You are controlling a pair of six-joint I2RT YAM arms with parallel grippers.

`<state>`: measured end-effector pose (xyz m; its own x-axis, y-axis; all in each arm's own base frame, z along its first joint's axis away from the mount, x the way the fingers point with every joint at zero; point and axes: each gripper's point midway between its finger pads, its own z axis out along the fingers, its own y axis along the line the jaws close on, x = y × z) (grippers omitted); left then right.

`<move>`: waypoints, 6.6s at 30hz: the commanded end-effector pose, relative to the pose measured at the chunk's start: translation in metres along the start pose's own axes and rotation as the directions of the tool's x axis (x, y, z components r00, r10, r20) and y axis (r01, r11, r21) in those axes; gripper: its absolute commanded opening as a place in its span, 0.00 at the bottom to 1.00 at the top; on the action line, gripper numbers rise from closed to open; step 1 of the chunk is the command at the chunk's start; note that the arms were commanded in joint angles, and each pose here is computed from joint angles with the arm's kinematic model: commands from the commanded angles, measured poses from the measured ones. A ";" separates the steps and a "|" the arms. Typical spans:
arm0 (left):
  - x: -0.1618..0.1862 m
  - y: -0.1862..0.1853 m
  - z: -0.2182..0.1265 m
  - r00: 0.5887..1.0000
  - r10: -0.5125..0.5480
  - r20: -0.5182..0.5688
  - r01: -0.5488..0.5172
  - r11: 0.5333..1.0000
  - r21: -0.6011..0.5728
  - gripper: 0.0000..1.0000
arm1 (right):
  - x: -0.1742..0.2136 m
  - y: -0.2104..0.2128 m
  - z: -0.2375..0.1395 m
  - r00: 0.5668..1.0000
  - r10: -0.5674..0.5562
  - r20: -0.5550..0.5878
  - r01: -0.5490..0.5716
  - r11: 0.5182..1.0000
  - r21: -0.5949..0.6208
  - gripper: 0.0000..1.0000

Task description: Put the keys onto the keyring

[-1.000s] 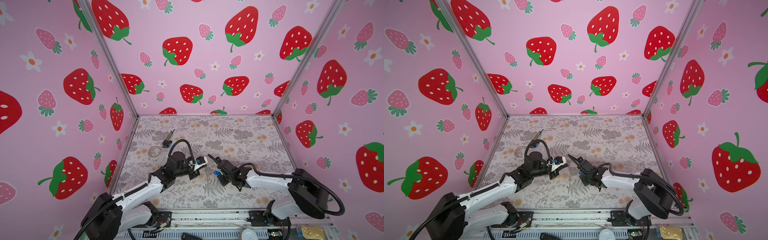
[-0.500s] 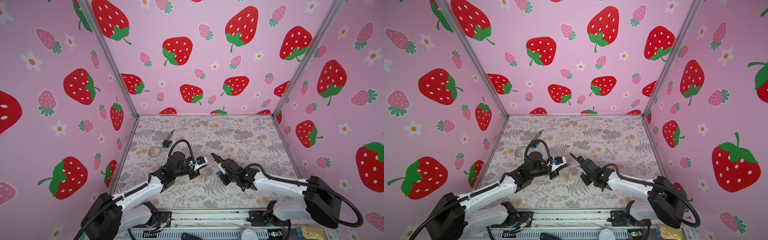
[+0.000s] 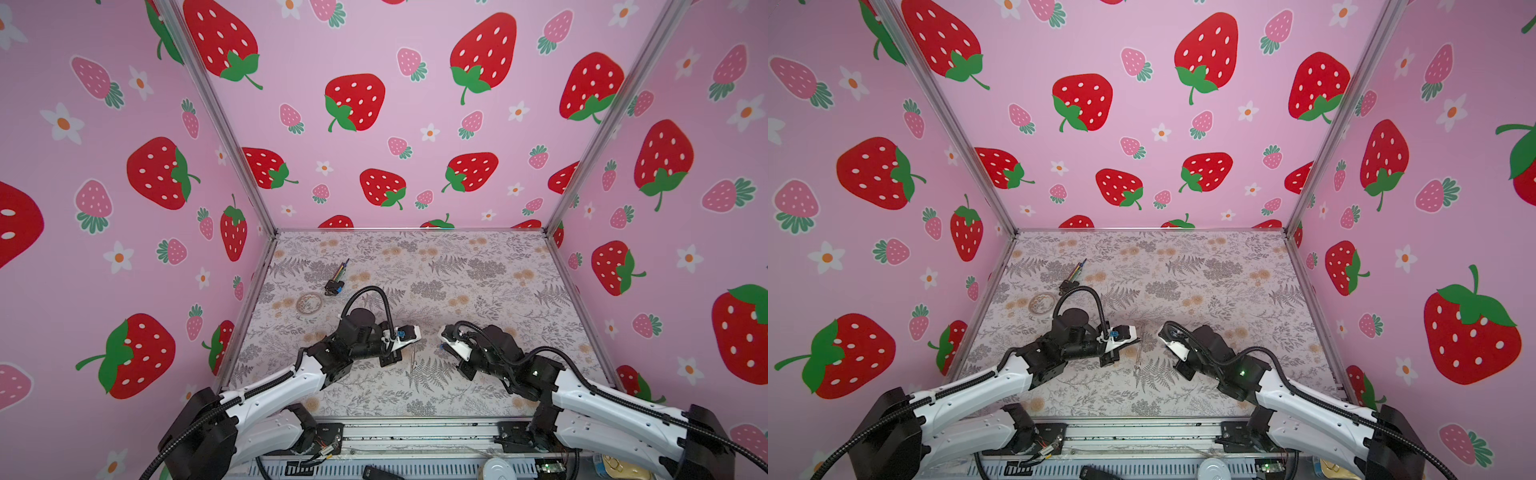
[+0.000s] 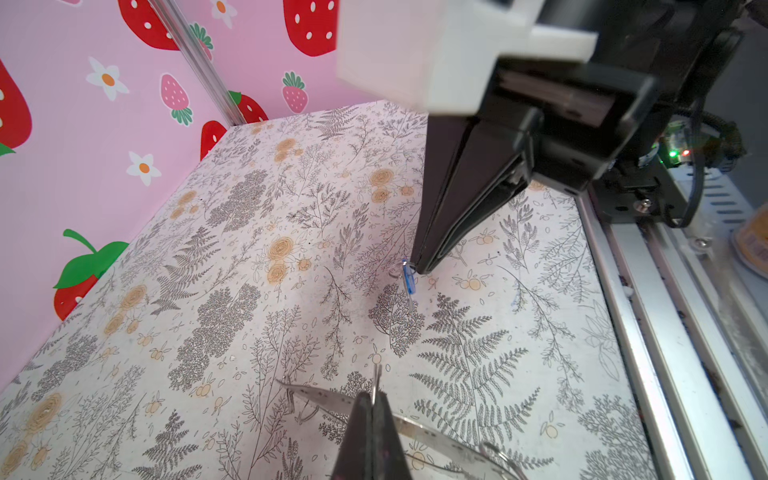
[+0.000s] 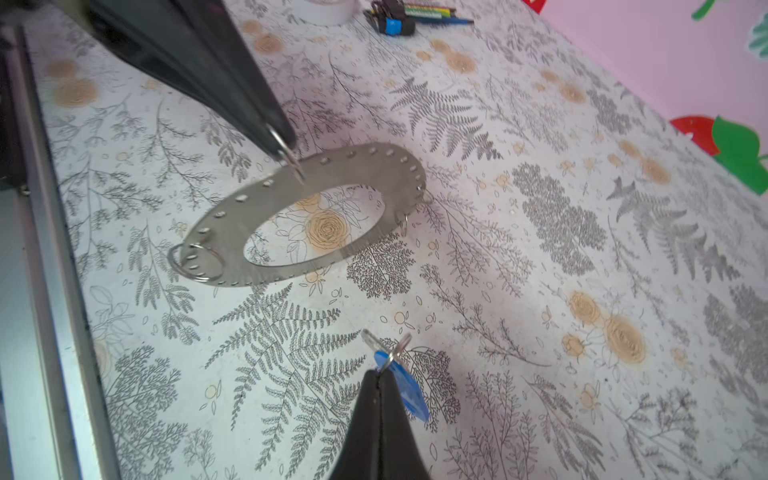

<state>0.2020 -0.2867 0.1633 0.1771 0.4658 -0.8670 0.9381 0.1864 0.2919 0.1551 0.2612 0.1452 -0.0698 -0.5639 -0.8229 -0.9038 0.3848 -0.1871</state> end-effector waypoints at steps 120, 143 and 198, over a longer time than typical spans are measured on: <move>-0.007 0.073 -0.030 0.986 0.093 -0.136 -0.143 0.892 -0.430 0.00 | 0.095 -0.016 0.071 0.691 0.604 -0.398 -0.566 0.794 0.224 0.22; -0.005 0.073 -0.029 0.986 0.091 -0.138 -0.142 0.893 -0.427 0.00 | 0.105 -0.010 0.077 0.655 0.621 -0.430 -0.596 0.775 0.212 0.22; -0.048 -0.010 -0.018 0.971 0.168 0.172 -0.166 0.986 -0.028 0.00 | -0.059 0.004 -0.034 0.875 -0.405 0.266 0.406 0.912 0.054 0.00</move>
<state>0.1867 -0.2851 0.1898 0.3463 0.4011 -0.8480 0.8802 0.1738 0.4416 0.1528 0.2629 0.1954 0.2006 -0.5095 -0.8368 -0.8890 0.2643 -0.3740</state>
